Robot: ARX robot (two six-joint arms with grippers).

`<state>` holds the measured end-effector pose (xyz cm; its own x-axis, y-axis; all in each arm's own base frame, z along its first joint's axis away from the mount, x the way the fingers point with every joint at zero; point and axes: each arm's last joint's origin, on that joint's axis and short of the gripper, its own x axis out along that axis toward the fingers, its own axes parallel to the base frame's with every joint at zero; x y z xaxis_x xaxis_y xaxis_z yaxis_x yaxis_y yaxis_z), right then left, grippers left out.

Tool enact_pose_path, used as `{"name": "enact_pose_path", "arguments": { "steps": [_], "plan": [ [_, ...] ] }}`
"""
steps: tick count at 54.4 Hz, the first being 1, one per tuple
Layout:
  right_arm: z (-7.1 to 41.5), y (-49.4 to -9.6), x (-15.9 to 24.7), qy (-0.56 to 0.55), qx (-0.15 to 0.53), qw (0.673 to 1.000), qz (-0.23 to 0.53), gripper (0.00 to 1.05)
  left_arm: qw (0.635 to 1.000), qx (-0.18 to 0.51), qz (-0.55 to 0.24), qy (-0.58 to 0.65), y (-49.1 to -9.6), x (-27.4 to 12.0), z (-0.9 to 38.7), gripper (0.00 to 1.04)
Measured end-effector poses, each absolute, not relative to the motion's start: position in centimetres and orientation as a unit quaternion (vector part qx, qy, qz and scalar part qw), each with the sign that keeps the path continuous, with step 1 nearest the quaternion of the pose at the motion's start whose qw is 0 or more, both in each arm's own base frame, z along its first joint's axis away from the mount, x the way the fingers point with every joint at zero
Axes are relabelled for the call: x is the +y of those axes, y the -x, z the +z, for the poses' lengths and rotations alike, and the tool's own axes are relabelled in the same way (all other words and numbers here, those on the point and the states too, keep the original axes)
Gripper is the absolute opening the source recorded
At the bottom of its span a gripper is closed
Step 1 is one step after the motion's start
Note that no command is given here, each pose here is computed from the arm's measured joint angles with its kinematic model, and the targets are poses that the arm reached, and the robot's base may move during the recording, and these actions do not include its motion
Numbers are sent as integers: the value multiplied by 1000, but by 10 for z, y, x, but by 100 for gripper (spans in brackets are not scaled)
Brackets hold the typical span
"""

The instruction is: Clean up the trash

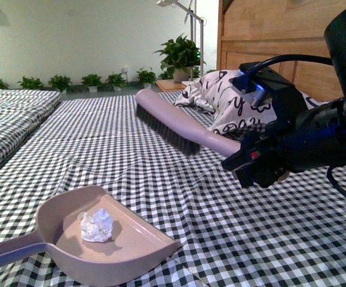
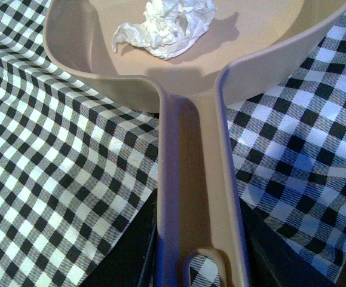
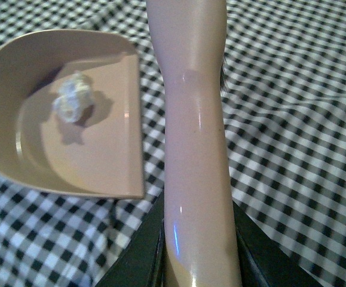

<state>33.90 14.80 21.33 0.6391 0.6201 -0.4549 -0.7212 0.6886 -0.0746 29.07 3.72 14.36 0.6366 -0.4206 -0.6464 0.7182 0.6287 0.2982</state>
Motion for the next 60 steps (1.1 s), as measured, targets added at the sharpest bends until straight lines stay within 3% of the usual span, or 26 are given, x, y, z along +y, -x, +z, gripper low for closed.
{"name": "enact_pose_path", "arguments": {
  "steps": [19, 25, 48, 60],
  "plan": [
    [208, -357, 111, 68, 196, 953, 222, 20, 861, 269, -330, -277, -291, 37, 144, 28],
    [202, -354, 90, 42, 205, 959, 190, 20, 886, 243, -284, -274, -292, 37, 142, 28],
    [235, -314, 28, 3, 159, 975, 154, 20, 938, 177, -187, -232, -287, 37, 172, 28],
    [260, -278, 1, -15, 130, 980, 148, 20, 964, 96, -65, -241, -278, 35, 208, 28]
  ]
}}
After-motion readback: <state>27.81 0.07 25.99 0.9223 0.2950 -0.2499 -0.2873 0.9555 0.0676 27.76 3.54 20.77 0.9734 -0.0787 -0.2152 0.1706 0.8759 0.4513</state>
